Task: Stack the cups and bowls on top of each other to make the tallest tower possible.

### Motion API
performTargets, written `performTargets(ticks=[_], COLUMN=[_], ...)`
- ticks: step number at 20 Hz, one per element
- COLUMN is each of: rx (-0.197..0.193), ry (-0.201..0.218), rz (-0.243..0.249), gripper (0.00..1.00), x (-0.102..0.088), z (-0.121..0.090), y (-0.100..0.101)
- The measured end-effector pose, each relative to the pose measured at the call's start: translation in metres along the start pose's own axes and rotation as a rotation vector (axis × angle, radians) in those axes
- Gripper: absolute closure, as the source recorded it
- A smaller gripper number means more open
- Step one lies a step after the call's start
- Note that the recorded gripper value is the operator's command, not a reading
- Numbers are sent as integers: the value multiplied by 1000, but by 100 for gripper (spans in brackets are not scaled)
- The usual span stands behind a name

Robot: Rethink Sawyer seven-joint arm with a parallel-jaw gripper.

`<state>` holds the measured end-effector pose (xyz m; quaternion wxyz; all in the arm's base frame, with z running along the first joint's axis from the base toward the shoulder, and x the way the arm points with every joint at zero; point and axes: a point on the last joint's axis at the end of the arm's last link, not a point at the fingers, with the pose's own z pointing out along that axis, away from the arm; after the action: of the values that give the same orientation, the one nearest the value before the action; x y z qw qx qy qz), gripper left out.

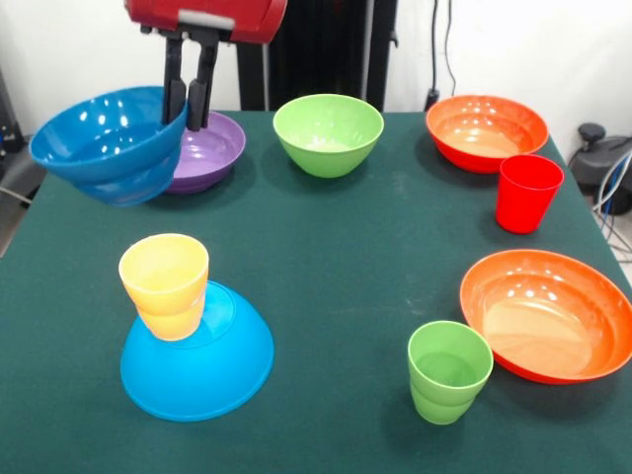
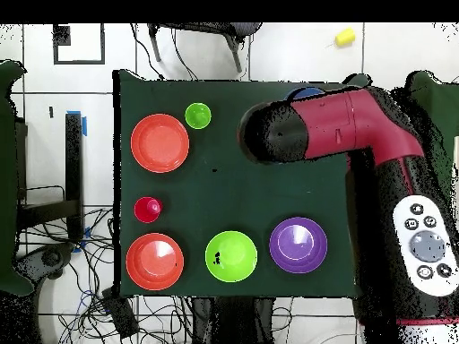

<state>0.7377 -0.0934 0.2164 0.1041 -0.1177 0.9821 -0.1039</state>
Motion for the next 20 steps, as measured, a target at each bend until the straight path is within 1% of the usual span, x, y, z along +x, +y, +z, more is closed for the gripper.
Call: performTargets(ticks=[6, 7, 16, 20], rx=[-24, -32, -55, -60], ry=[28, 39, 77, 85], rz=[5, 8, 16, 16], gripper=[100, 100, 100, 100], x=[9, 12, 26, 29], z=[20, 27, 50, 55], y=[4, 5, 8, 10])
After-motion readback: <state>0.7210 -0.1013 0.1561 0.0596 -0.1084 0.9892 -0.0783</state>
